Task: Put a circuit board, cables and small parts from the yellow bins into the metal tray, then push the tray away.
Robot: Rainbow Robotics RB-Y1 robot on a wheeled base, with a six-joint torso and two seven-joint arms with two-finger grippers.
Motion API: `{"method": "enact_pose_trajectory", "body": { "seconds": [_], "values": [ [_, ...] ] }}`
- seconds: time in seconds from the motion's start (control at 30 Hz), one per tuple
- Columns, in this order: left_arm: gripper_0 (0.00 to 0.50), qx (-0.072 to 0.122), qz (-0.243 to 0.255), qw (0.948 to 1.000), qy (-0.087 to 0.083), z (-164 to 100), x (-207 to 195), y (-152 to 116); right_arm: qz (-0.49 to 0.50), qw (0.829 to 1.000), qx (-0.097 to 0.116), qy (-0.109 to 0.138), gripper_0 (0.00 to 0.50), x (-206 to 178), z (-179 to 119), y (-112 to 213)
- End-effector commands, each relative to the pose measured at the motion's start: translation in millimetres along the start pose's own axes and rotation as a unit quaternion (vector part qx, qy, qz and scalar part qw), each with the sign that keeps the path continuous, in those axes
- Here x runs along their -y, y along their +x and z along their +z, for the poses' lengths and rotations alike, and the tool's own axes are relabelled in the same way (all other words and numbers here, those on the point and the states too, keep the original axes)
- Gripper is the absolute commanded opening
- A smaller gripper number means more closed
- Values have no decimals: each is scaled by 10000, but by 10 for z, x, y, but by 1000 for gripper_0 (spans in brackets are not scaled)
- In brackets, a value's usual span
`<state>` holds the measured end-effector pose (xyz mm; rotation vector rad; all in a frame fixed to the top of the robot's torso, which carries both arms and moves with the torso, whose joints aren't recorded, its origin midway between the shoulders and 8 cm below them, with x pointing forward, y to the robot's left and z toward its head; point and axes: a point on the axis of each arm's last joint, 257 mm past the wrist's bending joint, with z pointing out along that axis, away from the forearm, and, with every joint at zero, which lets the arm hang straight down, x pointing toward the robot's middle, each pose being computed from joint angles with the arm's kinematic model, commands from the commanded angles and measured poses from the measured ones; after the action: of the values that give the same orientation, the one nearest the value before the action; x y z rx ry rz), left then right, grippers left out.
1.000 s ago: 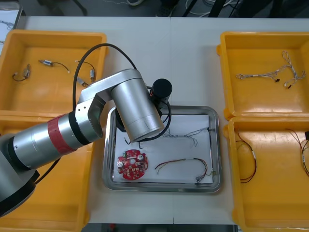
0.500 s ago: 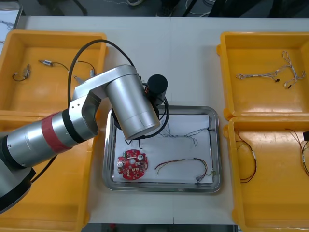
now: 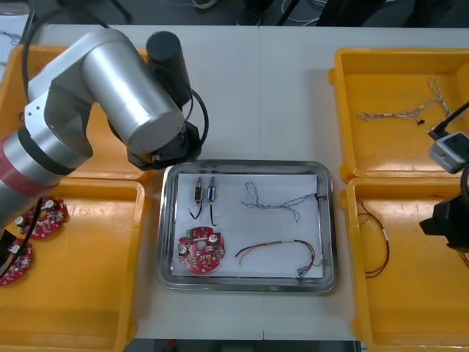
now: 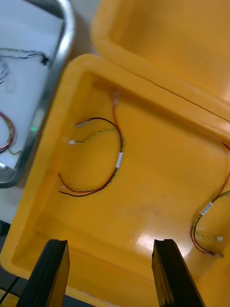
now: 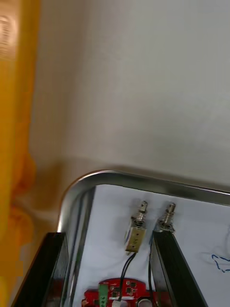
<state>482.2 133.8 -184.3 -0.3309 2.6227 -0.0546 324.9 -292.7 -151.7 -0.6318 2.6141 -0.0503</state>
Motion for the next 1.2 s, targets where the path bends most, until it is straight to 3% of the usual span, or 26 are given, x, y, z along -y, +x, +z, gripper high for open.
{"method": "enact_pose_trajectory", "body": {
  "seconds": [0.03,0.33,0.6,0.83,1.0,1.2],
  "values": [
    [500,148,295,9994,-32,-357,-309,-358,-1108,9938,78,-43,500,-314,-83,-160],
    [500,-54,380,9991,-170,-715,-836,-579,-2469,9685,222,-251,500,-872,-11,-373],
    [500,-31,557,9984,104,-928,-1080,-713,-3527,9345,302,-382,500,-1322,166,-501],
    [500,-53,740,9970,207,-1035,-1379,-584,-4119,9088,118,-651,500,-1689,419,-475],
    [500,-101,965,9952,86,-1009,-1615,-391,-4320,8968,-115,-947,500,-1966,591,-478],
    [500,-163,1294,9915,-27,-978,-1904,-204,-4340,8926,-220,-1198,500,-2219,710,-544]
  ]
}}
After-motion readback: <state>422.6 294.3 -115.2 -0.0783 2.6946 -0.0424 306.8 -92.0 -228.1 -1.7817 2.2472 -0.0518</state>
